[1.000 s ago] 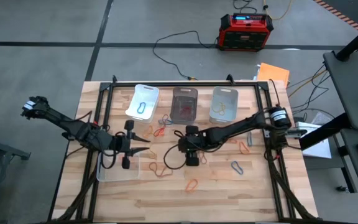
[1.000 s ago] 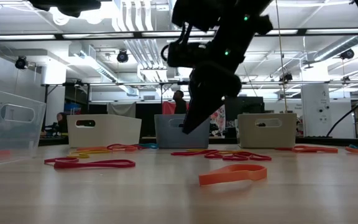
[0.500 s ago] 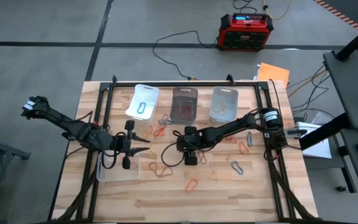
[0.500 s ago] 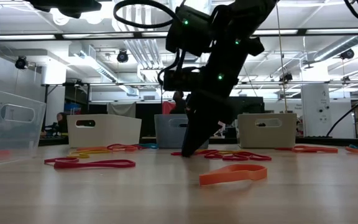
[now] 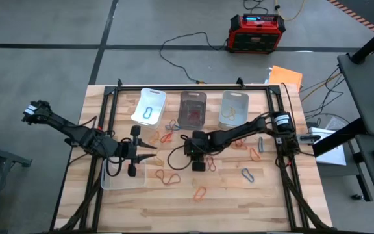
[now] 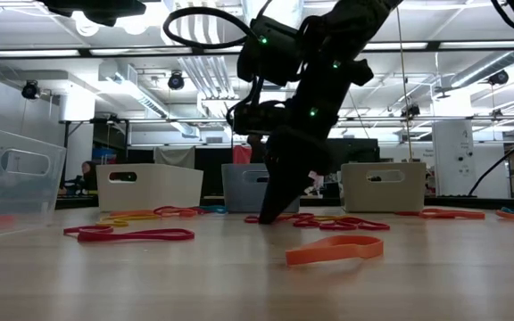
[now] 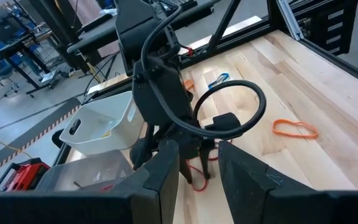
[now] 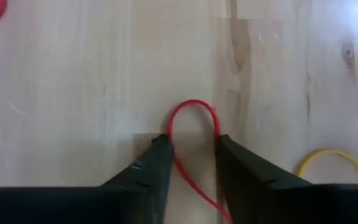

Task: Sort rubber bands into baskets
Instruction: Put the red rubber band into the black bin

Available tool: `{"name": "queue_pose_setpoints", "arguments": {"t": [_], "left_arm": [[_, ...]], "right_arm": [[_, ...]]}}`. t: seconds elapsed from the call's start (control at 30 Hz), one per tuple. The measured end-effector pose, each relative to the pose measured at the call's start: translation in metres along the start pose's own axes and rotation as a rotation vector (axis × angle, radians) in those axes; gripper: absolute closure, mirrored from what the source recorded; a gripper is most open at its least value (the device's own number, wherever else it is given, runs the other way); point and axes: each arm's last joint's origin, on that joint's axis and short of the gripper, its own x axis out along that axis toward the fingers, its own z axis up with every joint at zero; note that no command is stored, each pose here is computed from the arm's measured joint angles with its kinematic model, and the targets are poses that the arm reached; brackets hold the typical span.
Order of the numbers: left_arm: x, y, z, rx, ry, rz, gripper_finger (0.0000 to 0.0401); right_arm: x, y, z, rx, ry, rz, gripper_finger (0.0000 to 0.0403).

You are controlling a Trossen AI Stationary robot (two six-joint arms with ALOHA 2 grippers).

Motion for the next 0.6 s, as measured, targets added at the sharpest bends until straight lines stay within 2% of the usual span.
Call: {"name": "queue_pose_setpoints", "arguments": {"t": [0.2, 0.43, 0.6], "left_arm": [[0.000, 0.000, 0.000, -0.006, 0.000, 0.000, 0.0304], [0.000, 0.000, 0.000, -0.019, 0.000, 0.000, 0.0304], [0.000, 0.000, 0.000, -0.019, 0.000, 0.000, 0.0304]], "right_arm": [[0.001, -0.003, 0.000, -0.025, 0.000, -0.008, 0.0383], [-0.003, -0.001, 0.002, -0.028, -0.027, -0.001, 0.0394], [-0.022, 0.005, 0.010, -0.039, -0.087, 0.019, 0.0394]]}}
